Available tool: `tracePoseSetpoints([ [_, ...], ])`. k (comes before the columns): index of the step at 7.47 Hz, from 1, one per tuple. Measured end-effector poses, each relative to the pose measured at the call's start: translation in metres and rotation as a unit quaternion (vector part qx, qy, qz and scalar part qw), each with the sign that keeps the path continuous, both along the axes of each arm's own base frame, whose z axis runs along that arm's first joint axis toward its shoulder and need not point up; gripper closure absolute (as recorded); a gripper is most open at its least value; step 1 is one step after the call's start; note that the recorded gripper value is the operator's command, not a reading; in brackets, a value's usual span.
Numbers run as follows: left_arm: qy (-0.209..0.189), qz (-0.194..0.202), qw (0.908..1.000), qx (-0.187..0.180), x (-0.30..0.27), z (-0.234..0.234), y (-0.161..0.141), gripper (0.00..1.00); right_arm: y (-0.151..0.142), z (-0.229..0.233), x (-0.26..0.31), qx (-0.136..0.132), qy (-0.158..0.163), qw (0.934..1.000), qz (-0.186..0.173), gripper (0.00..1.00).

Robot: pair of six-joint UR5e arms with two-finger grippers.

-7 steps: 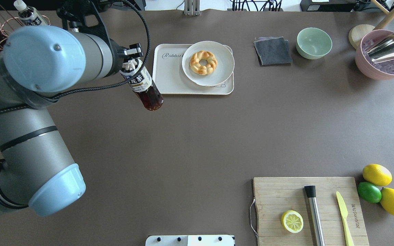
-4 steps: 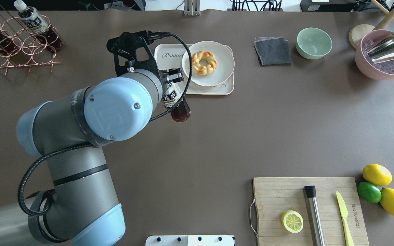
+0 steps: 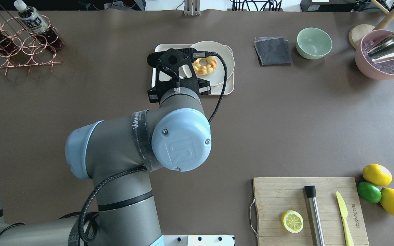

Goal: Place tea on tray
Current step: 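Carry the tea bottle toward the white tray and lower it onto the table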

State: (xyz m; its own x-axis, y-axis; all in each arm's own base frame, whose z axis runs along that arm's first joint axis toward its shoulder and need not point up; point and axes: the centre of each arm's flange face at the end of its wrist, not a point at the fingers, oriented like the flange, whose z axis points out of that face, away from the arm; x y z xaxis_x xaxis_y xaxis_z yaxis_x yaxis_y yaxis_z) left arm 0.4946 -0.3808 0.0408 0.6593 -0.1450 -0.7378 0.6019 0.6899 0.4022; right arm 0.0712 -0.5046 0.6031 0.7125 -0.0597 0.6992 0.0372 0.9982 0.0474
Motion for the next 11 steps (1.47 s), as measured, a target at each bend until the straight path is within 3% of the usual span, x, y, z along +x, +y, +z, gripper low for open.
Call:
tracePoseSetpoints([
  [4,-0.04,0.013,0.9989,0.019,0.033,-0.007,0.011,1.0,0.003,0.004,0.001,-0.004,0.0,1.0,0.001,0.0],
  [11,-0.025,0.017,0.9992,0.026,0.059,0.021,0.011,1.0,0.004,0.006,0.001,-0.006,0.0,1.0,0.001,0.0],
])
